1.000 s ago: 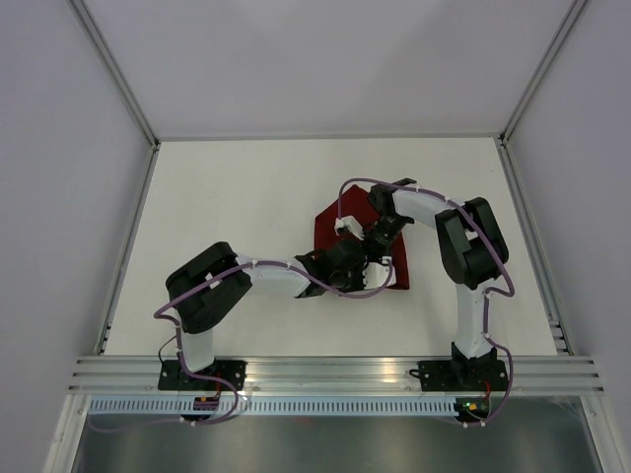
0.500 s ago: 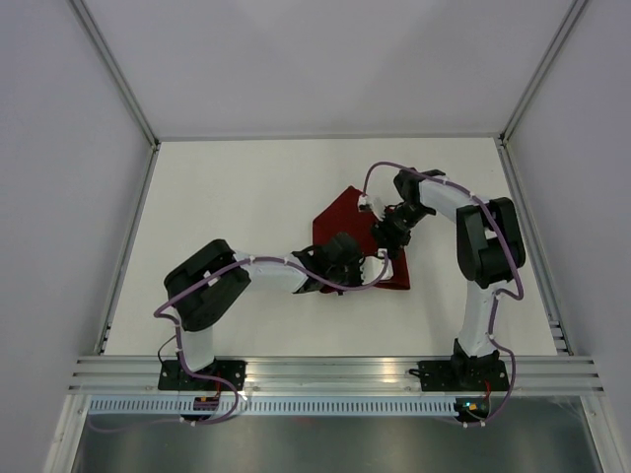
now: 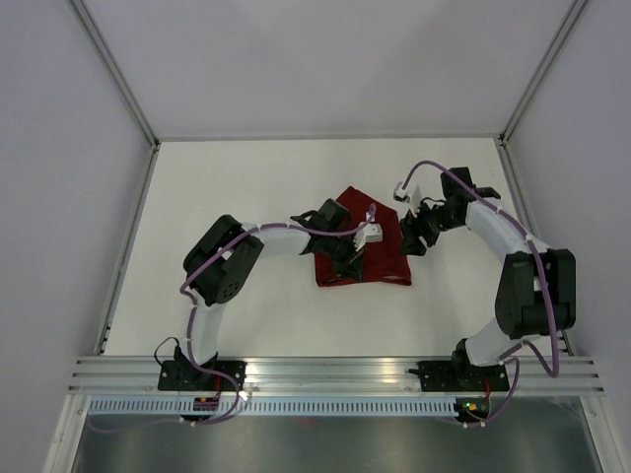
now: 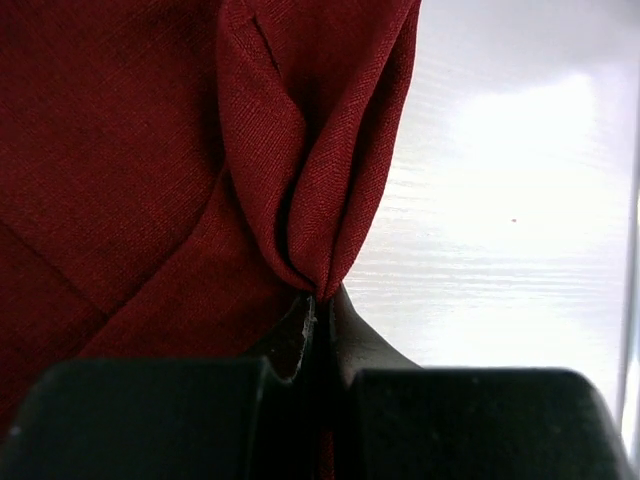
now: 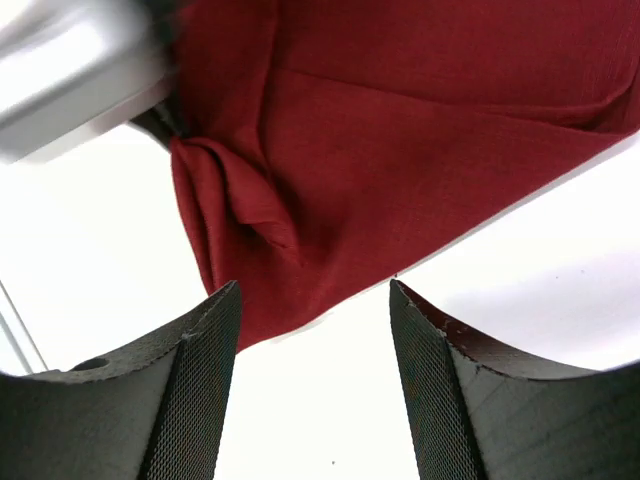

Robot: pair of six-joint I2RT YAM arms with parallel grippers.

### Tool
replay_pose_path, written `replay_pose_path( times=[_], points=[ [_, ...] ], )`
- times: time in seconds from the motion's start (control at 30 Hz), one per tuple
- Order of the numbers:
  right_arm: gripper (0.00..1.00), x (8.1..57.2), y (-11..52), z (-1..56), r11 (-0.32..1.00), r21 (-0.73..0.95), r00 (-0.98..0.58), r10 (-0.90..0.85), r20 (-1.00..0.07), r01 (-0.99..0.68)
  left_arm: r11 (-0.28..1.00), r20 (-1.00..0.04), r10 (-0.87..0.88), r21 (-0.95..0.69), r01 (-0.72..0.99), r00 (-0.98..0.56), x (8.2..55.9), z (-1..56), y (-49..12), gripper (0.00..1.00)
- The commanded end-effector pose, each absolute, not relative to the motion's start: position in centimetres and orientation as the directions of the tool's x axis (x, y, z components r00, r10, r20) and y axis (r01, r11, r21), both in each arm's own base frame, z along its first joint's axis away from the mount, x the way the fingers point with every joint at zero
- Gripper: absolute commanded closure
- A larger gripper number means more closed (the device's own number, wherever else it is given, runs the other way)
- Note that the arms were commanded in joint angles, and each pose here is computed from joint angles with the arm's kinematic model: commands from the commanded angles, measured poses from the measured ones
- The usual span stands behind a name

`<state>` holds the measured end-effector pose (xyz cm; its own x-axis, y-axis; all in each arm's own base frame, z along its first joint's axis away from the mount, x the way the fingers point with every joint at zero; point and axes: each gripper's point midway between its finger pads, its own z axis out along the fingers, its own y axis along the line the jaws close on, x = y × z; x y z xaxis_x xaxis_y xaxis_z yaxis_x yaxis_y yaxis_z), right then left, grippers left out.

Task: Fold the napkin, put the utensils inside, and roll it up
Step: Roll the napkin with the utensil

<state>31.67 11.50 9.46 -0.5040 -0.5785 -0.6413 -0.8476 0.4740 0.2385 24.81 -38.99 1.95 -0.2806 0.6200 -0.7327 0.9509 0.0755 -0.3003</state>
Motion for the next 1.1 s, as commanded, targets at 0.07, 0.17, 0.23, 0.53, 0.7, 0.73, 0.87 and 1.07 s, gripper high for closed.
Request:
replay_pose_path(
  times=[0.07, 0.17, 0.23, 0.53, 0.7, 0.73, 0.87, 1.07],
  points=[
    [0.33, 31.8, 12.4, 11.1, 0.384, -0.003, -0.248, -0.6, -0.761, -0.923, 0.054, -0.577, 0.639, -0.626, 0.778, -0.509, 22.5, 1.1, -38.0, 0.98],
    [0.33, 30.5, 13.0, 10.7, 0.338, -0.084, -0.164, -0.64, -0.751, -0.937, 0.055, -0.53, 0.624, -0.703, 0.709, -0.574, 22.8, 1.0, -37.7, 0.98],
    [0.33, 29.6, 13.9, 10.3, 0.301, -0.158, -0.09, -0.669, -0.738, -0.94, 0.053, -0.508, 0.617, -0.735, 0.676, -0.601, 23.0, 1.0, -37.5, 0.98],
    [0.34, 25.4, 19.2, 9.3, 0.127, -0.361, 0.167, -0.716, -0.678, -0.924, 0.06, -0.43, 0.611, -0.812, 0.58, -0.665, 23.3, 0.5, -37.5, 0.98],
    [0.35, 23.8, 20.9, 7.4, 0.058, -0.358, 0.206, -0.727, -0.655, -0.932, 0.07, -0.408, 0.612, -0.825, 0.561, -0.677, 23.5, 0.1, -37.5, 0.98],
    [0.35, 23.8, 21.2, 7.3, 0.051, -0.366, 0.218, -0.724, -0.654, -0.929, 0.073, -0.403, 0.613, -0.828, 0.556, -0.68, 23.5, 0.1, -37.4, 0.98],
    [0.36, 23.0, 22.1, 6.1, 0.015, -0.381, 0.249, -0.734, -0.632, -0.924, 0.077, -0.389, 0.614, -0.836, 0.543, -0.686, 23.5, -0.1, -37.4, 0.98],
    [0.37, 23.3, 22.8, 4.5, -0.013, -0.418, 0.281, -0.759, -0.587, -0.909, 0.073, -0.386, 0.618, -0.839, 0.539, -0.685, 23.5, -0.1, -37.4, 0.98]
  ],
)
